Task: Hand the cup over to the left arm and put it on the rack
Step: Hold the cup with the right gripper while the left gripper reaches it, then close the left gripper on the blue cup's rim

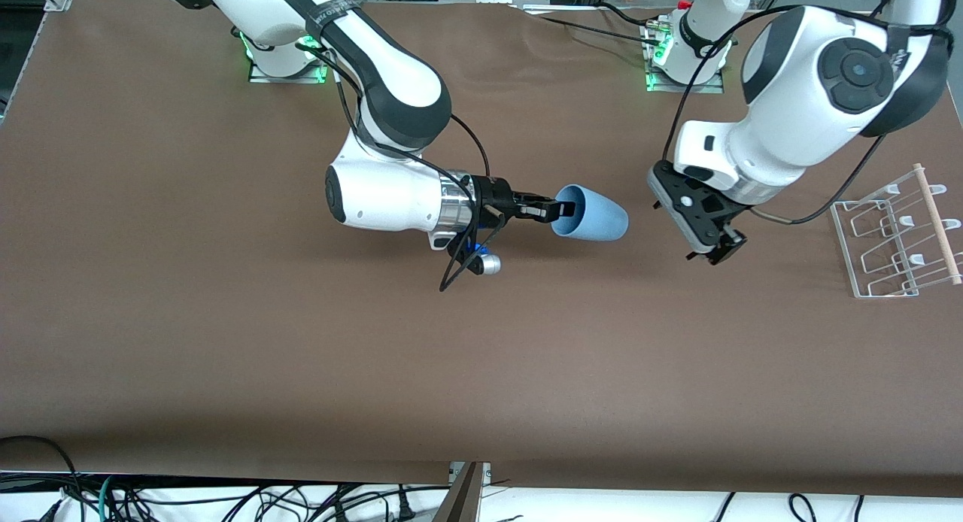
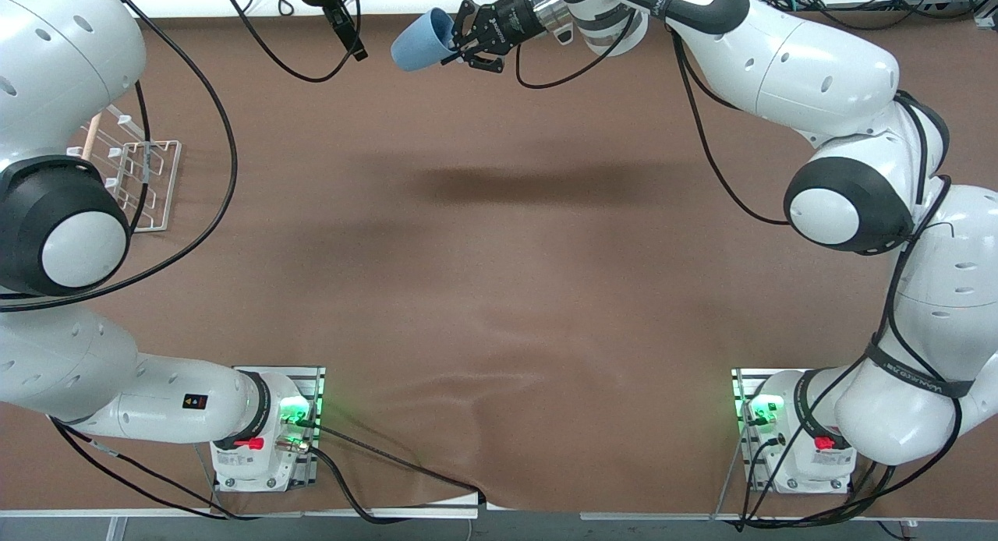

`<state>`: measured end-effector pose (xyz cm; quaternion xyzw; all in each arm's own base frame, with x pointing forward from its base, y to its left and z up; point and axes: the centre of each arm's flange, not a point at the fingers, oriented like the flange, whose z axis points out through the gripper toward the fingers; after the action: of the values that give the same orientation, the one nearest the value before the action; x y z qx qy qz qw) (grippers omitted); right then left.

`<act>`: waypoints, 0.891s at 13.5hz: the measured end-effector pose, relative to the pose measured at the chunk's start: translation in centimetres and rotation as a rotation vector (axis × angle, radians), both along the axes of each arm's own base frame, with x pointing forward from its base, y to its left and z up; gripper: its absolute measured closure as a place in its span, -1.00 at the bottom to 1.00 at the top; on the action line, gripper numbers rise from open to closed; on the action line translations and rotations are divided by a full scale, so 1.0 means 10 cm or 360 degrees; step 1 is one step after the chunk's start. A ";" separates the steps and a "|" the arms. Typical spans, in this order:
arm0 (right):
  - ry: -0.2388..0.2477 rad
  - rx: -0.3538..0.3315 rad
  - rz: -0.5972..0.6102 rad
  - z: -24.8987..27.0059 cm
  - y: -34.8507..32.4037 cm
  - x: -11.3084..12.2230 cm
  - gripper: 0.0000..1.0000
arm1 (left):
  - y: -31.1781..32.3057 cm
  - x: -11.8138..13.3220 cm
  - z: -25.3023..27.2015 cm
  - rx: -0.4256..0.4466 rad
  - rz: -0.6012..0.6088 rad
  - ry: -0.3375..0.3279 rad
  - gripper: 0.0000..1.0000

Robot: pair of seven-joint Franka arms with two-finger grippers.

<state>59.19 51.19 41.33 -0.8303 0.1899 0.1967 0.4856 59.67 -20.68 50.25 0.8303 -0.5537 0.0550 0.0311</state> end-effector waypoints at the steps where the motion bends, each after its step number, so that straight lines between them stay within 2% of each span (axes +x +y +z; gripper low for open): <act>1: 0.0000 0.0000 0.0000 0.00 0.00 0.00 0.90 | -0.07 -0.01 -0.02 0.0001 -0.0076 -0.0011 -1.00; 7: -0.0012 0.0011 -0.0002 0.05 0.00 0.01 0.90 | -0.71 -0.28 -0.02 -0.0003 -0.0335 -0.0019 -1.00; 12: -0.0017 0.0026 0.0008 0.10 0.03 -0.01 0.90 | -0.77 -0.27 -0.05 -0.0008 -0.0352 -0.0017 -1.00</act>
<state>59.13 51.52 42.36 -0.8278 0.1836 0.1950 0.4930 56.92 -28.42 49.71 0.7639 -0.6418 0.0569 0.0361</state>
